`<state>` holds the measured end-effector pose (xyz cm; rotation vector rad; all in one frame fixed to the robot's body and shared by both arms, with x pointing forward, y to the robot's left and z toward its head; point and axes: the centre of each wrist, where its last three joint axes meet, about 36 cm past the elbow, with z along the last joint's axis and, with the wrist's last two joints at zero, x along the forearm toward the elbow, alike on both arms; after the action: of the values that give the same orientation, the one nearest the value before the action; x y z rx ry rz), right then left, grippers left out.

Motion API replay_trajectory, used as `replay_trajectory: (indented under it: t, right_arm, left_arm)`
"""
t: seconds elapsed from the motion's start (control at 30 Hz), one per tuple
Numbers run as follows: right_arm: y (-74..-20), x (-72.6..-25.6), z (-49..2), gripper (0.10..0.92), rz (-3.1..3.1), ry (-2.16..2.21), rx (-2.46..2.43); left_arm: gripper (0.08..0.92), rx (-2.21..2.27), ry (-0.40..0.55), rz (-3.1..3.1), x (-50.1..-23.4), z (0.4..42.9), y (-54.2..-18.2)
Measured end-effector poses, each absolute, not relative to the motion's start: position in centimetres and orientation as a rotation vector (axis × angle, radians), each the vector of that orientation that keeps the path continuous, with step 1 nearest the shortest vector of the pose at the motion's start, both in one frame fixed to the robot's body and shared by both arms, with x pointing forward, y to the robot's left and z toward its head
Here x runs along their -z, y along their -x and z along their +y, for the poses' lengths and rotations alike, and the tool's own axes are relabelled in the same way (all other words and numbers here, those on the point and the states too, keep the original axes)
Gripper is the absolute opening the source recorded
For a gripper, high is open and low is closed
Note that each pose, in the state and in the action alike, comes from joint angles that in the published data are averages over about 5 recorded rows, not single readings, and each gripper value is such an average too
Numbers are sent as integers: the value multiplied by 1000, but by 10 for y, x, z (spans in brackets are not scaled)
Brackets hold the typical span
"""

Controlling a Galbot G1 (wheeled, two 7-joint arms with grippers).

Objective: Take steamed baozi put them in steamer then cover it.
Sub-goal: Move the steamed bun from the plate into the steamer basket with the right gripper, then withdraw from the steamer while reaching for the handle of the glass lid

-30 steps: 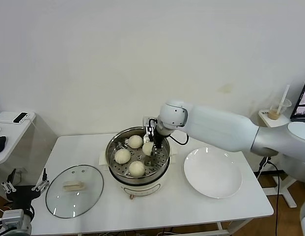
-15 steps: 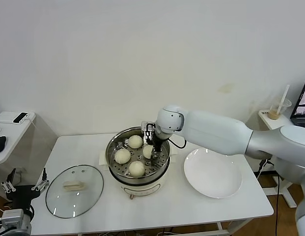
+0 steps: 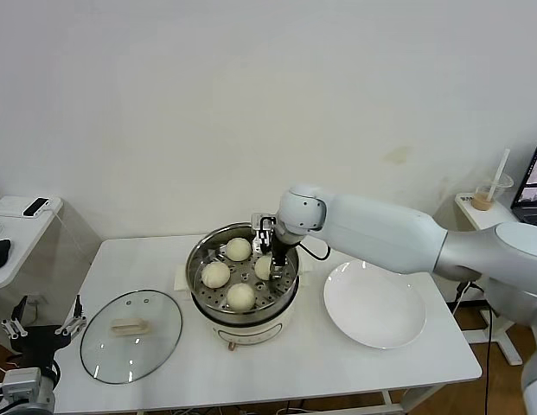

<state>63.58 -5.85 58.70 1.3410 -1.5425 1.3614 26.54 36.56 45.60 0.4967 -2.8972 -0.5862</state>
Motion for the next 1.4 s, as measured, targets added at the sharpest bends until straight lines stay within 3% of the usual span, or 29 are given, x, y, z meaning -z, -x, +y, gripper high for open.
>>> replay_trajectory:
  t: [0.13,0.63,1.4]
  right_arm:
    - [-634,-598,-63,817,-1562,-1354,-1379]
    - [-595,-606,-124,823,-1940,-1358,-1337]
    - [-474,-478,-246,823,-3155,-961,-626]
  left_arm:
    - [823,588,-495,-2899,-457,366,-266]
    - [823,575,-489,-2902,-451,362,-268]
    - [823,696,-447,-2896,-414,358,-265]
